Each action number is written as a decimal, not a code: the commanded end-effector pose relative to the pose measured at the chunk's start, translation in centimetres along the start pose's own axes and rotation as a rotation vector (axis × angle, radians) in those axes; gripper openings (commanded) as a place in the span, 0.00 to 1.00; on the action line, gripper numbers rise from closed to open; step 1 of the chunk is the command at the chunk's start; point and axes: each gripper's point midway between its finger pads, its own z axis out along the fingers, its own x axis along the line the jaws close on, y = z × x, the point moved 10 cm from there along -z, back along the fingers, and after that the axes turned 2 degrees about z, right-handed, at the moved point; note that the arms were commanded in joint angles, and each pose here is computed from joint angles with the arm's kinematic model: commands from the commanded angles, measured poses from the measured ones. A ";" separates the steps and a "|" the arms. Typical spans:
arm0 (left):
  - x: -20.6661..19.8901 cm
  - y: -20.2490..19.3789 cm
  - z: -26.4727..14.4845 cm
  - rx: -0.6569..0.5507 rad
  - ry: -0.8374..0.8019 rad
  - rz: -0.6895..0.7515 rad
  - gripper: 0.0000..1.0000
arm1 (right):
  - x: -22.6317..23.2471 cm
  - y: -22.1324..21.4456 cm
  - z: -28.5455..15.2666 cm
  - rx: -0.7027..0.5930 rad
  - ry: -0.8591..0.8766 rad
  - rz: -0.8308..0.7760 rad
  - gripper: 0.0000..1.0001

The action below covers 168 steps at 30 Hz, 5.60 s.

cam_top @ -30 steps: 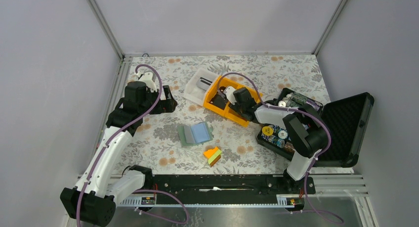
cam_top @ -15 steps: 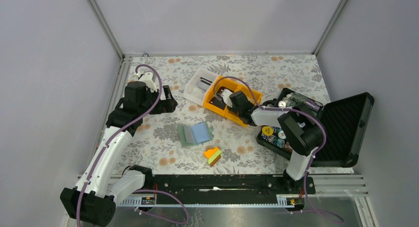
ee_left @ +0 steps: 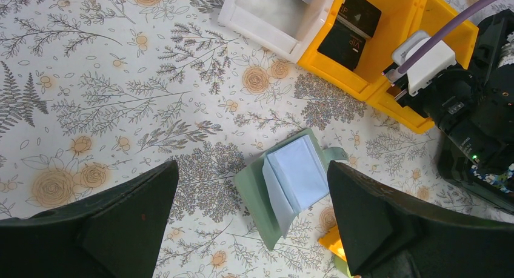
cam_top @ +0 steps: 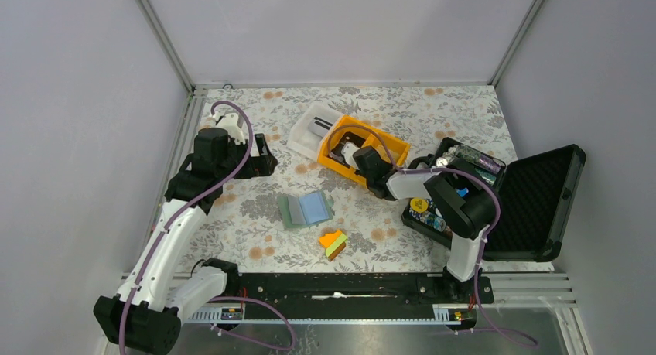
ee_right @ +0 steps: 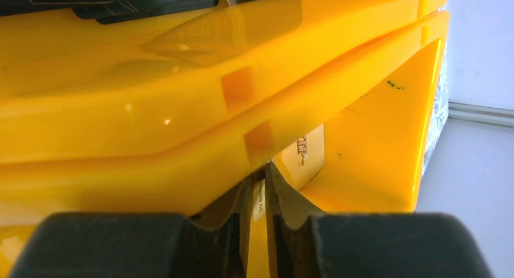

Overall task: Put the credit cards into the card holder
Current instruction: Pick up the credit card from the storage box, then insert the credit card into the card holder.

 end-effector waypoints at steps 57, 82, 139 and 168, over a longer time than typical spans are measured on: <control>-1.6 0.7 -0.8 -0.091 -0.205 0.012 0.99 | -11.0 5.4 -13.8 -0.309 0.291 0.700 0.00; -8.4 -0.5 -4.5 -0.288 -0.967 -0.124 0.91 | -6.8 10.5 -27.2 -1.014 1.366 0.752 0.00; -6.1 -7.6 1.1 -0.042 -0.785 -0.345 0.89 | 2.1 7.1 -19.9 -0.662 1.202 1.150 0.00; -6.4 -8.5 1.3 -0.008 -0.862 -0.386 0.00 | 2.4 7.7 -19.9 -0.670 1.284 1.085 0.31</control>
